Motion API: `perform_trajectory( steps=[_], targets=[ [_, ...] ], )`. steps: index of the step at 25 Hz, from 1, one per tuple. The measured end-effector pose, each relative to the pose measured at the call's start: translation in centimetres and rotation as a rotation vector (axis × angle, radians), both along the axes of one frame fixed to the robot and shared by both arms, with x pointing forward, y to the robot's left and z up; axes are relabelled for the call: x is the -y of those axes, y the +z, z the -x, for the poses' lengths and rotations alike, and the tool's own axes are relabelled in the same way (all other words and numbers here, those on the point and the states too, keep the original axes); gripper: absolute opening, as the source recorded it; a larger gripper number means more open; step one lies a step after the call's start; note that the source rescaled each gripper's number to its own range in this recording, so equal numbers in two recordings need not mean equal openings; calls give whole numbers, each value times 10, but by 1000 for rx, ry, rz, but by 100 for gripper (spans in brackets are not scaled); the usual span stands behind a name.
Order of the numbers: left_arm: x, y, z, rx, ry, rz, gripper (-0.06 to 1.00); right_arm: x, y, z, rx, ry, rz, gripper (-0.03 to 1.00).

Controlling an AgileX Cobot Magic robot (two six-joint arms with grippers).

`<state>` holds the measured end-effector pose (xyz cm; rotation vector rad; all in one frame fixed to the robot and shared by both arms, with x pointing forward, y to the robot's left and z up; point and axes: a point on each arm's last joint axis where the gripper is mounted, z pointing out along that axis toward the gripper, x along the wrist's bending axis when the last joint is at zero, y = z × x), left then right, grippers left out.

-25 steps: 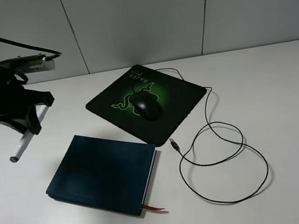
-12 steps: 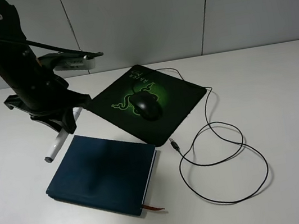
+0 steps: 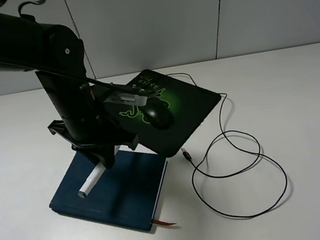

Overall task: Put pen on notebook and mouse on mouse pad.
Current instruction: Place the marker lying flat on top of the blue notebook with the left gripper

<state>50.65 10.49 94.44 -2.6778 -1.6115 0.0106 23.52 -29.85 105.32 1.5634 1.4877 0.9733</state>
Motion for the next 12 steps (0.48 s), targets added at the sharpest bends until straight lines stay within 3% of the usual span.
perform_trajectory(
  steps=[12],
  targets=[
    [12, -30, 0, -33, -4, -26, 0, 0, 0, 0, 0, 0, 0, 100]
  ],
)
